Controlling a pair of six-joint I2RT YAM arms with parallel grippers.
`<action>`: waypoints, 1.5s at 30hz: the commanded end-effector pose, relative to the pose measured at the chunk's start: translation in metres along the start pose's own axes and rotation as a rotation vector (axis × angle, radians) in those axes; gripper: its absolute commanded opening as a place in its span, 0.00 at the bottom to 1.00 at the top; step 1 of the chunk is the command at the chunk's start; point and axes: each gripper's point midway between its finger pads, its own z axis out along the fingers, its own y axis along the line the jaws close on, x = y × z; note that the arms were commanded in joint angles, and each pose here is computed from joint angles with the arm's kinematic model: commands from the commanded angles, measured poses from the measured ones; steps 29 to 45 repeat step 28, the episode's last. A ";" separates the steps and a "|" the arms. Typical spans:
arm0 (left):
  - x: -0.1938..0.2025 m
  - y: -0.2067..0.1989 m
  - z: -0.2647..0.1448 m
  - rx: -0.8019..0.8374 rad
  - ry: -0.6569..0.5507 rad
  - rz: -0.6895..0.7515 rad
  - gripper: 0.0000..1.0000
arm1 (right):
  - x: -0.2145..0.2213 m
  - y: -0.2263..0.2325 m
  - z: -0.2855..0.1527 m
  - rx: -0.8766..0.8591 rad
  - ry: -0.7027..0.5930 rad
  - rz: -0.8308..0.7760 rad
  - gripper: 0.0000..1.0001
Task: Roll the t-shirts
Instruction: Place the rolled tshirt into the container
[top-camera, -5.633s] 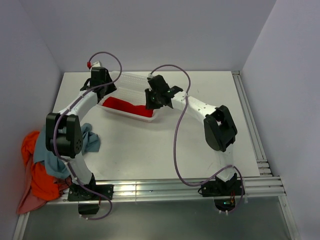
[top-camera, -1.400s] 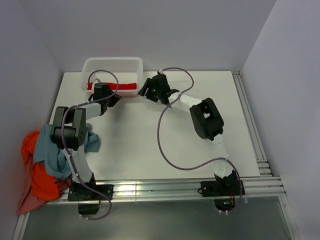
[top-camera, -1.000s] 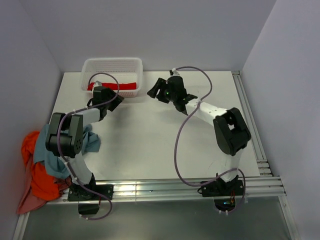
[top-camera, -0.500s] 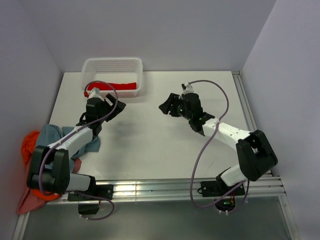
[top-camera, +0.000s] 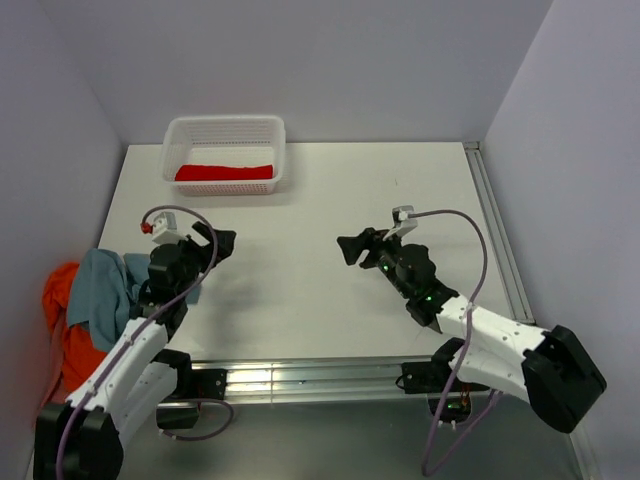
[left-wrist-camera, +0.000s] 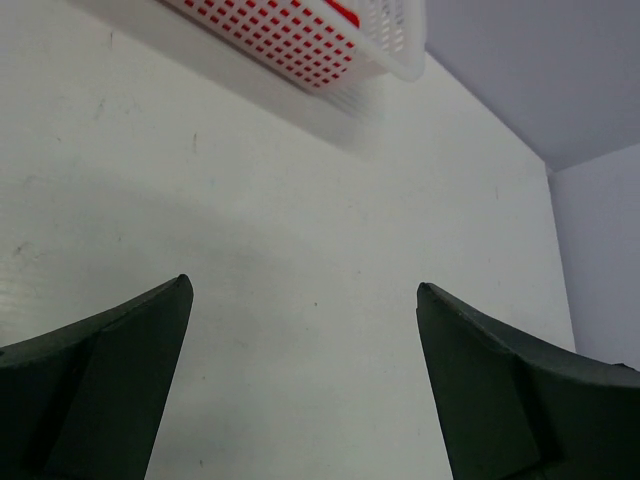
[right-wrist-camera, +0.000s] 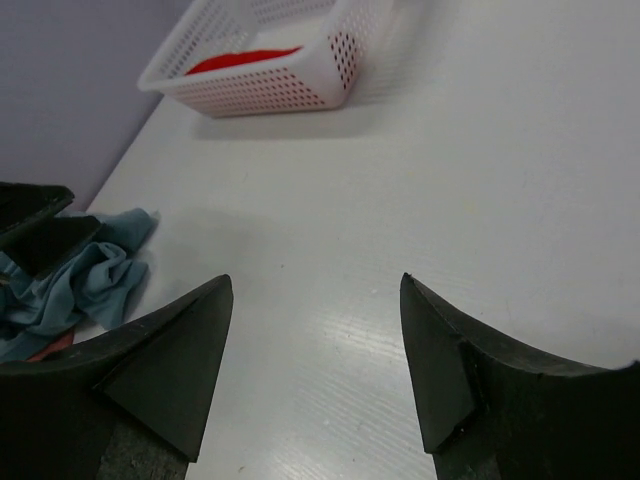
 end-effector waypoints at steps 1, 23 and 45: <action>-0.016 -0.001 -0.017 0.018 -0.094 0.049 1.00 | -0.024 -0.001 -0.013 0.020 -0.096 -0.047 0.75; -0.008 -0.008 -0.064 0.163 -0.157 0.142 1.00 | -0.023 -0.062 -0.096 0.229 -0.236 0.022 0.85; -0.008 -0.007 -0.063 0.157 -0.154 0.139 0.99 | -0.022 -0.062 -0.095 0.228 -0.231 0.026 0.85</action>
